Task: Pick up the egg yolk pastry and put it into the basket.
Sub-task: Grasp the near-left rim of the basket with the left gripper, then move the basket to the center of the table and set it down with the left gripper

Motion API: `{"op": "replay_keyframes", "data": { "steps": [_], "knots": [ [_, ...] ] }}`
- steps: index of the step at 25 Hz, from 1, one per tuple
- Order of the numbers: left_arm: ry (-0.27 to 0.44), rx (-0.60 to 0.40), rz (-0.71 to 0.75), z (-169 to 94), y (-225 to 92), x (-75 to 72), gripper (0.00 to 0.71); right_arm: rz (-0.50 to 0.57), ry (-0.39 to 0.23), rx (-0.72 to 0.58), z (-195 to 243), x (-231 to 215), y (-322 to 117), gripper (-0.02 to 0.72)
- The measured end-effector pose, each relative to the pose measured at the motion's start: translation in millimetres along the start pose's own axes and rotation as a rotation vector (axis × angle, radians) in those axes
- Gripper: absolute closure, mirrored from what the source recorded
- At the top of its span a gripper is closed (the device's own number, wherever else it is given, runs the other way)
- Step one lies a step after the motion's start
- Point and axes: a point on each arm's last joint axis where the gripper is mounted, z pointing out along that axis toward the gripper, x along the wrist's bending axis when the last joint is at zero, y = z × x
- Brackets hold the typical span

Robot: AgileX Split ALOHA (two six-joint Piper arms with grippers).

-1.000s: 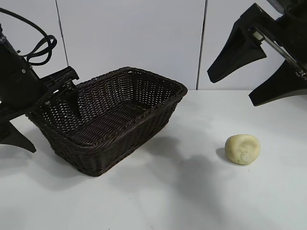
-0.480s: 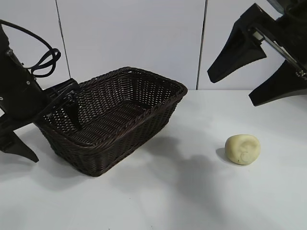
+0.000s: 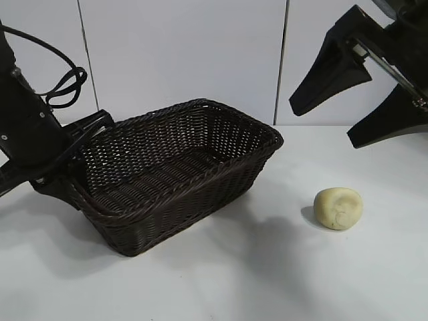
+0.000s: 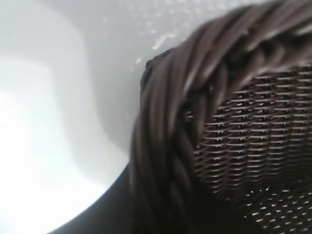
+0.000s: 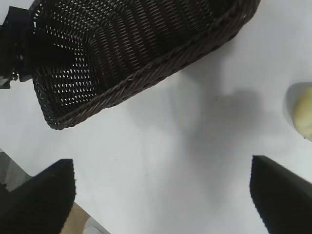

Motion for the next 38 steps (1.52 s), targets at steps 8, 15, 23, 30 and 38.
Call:
{"op": "replay_keyframes", "data": {
  "steps": [8,15,23,30,38],
  "knots": [
    [-0.034,0.003,0.014,-22.1,21.3,-16.4,0.611,0.000,0.000,0.001,0.0,0.0,-0.1,0.008],
    [-0.055,0.011,0.205,-55.1,60.2,-9.1,0.611,-0.002,-0.002,0.002,0.0,-0.2,-0.2,0.008],
    [-0.085,0.125,0.582,-66.2,57.0,-10.0,0.611,-0.003,-0.002,0.002,0.0,-0.2,-0.2,0.008],
    [-0.073,0.186,0.708,-48.5,39.7,-20.6,0.611,-0.003,-0.002,0.002,0.0,-0.2,-0.2,0.008],
    [-0.061,0.204,0.721,-27.1,35.1,-24.6,0.611,-0.003,-0.002,0.002,0.0,-0.2,-0.2,0.008]
  ]
}}
